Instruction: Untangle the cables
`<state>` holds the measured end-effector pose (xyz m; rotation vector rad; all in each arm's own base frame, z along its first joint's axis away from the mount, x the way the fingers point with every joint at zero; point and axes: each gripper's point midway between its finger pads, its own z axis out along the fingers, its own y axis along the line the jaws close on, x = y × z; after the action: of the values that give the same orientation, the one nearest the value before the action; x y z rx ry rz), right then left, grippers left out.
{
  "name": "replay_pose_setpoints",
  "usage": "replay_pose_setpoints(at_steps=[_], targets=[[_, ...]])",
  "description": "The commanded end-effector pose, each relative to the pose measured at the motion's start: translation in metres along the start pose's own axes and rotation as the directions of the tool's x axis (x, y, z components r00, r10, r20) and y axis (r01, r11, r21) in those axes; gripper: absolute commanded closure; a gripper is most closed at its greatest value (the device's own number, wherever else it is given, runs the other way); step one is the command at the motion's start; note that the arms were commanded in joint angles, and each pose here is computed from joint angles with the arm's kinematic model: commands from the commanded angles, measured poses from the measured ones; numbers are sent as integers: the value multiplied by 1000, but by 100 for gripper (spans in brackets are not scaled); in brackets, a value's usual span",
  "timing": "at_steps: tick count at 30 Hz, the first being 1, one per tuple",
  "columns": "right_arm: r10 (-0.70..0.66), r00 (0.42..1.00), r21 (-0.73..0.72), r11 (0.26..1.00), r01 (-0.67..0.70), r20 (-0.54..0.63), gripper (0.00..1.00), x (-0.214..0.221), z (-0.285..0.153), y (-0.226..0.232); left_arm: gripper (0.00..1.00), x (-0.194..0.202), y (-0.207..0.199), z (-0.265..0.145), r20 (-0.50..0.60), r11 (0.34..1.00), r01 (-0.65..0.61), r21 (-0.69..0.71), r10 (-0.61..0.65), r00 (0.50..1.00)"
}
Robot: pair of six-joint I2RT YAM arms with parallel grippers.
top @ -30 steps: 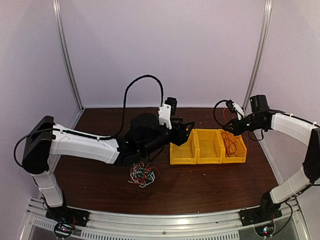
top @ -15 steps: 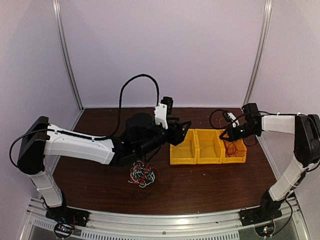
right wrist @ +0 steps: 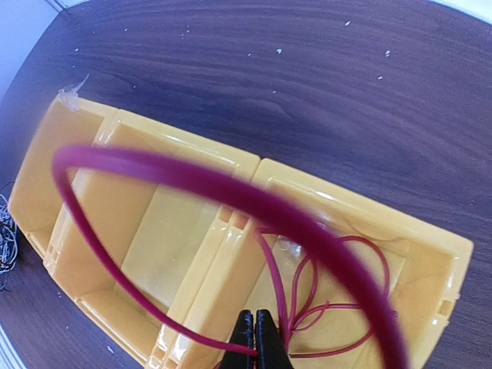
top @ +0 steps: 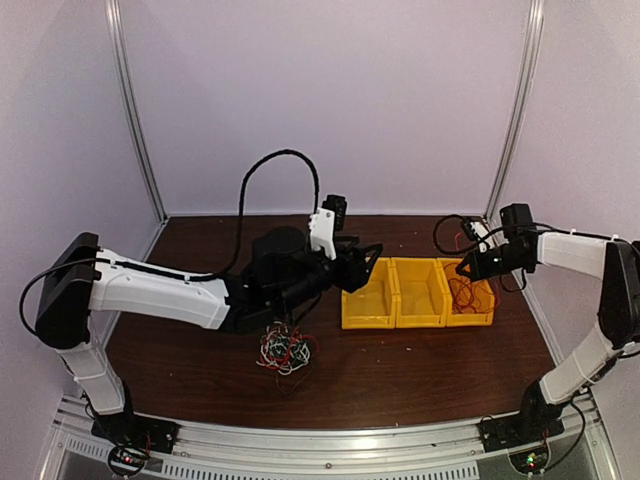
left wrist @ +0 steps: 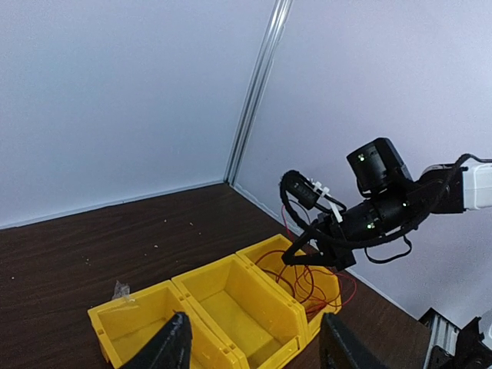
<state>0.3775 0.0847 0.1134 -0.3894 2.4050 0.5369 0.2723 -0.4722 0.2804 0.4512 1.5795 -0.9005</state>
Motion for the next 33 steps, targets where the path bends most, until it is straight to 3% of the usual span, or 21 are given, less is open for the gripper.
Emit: replay_pose_setpoints(at_steps=[1,7,13,14,18,21,29,33], targets=[[-8,999,137,991,12,-35,100,11,-2,-23,42,-2,-4,5,20,1000,9,25,-9,1000],[38,984,152,988,-11,-176,100,44,31,-38,42,-3,-7,5,13,999,18,36,-18,1000],[50,978,143,989,-20,-204,99,53,37,-37,42,-3,-5,4,11,1000,21,23,-21,1000],[45,980,137,990,-18,-195,96,49,34,-35,42,-3,-4,4,12,1000,21,22,-22,1000],[-2,992,99,995,15,-124,69,24,8,-16,42,-2,-4,4,10,999,23,23,-24,1000],[-35,996,129,991,46,-86,57,6,-20,-9,42,-1,-4,4,7,999,23,23,-23,1000],[-89,994,267,958,101,-59,50,-8,-70,-16,42,0,-5,6,9,1000,14,26,-14,1000],[-69,996,341,936,85,-59,40,-2,-79,-43,42,4,-6,6,0,999,14,38,-14,1000]])
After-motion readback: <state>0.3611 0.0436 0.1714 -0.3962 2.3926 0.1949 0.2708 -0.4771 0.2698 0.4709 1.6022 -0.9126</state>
